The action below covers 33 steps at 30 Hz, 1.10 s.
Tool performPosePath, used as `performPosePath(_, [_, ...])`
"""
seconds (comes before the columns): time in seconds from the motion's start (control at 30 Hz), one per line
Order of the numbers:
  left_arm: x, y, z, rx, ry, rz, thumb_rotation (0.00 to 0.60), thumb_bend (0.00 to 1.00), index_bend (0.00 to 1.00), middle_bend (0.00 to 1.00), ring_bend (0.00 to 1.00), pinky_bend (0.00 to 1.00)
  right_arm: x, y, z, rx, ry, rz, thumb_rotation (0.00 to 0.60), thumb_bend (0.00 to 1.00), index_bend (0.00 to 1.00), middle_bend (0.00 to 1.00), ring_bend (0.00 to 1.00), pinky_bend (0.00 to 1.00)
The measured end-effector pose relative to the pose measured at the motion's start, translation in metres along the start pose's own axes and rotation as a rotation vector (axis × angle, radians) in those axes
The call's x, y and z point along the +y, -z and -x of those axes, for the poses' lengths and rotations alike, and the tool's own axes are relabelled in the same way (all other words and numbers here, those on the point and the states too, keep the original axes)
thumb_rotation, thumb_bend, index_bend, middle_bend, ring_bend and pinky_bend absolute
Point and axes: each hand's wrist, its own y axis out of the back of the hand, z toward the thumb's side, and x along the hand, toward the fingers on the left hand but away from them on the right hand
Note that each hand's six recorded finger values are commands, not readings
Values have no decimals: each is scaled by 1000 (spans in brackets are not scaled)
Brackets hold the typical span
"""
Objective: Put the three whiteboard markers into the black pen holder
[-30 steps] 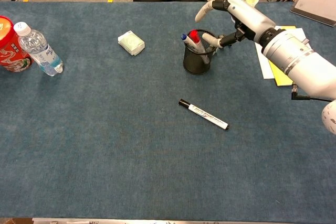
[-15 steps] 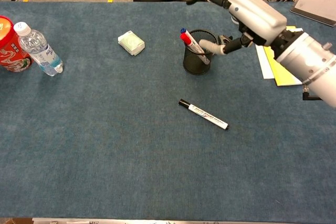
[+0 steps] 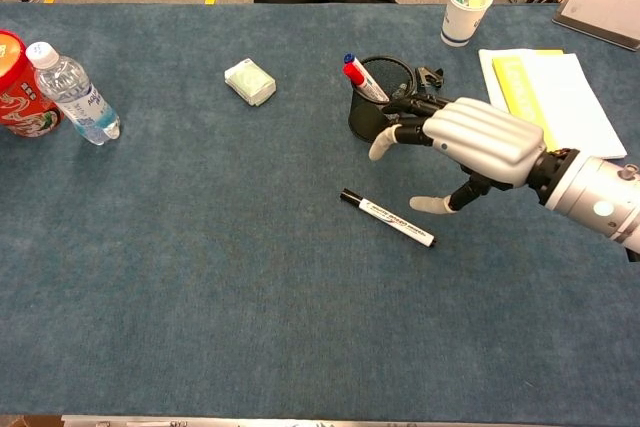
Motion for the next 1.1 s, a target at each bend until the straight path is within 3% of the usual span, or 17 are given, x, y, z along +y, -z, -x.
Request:
performPosePath(0.3, [-1,-1,0,-4,4,1,600,420,217,215,215,170,-31,0,13,-18,-72,-232,600,141,346,298,90,98])
performPosePath(0.53, [-1,2,1,1,2,2,600,420,217,215,215,170,-49,-12,27,-27,-107,-256,600,135,375,298,90,98])
performPosePath(1.1, [-1,5,2,1,4,8,600,420,218,215,215,170,-46,-30,28,-25,-86,-243,600,63,425,304,90,98])
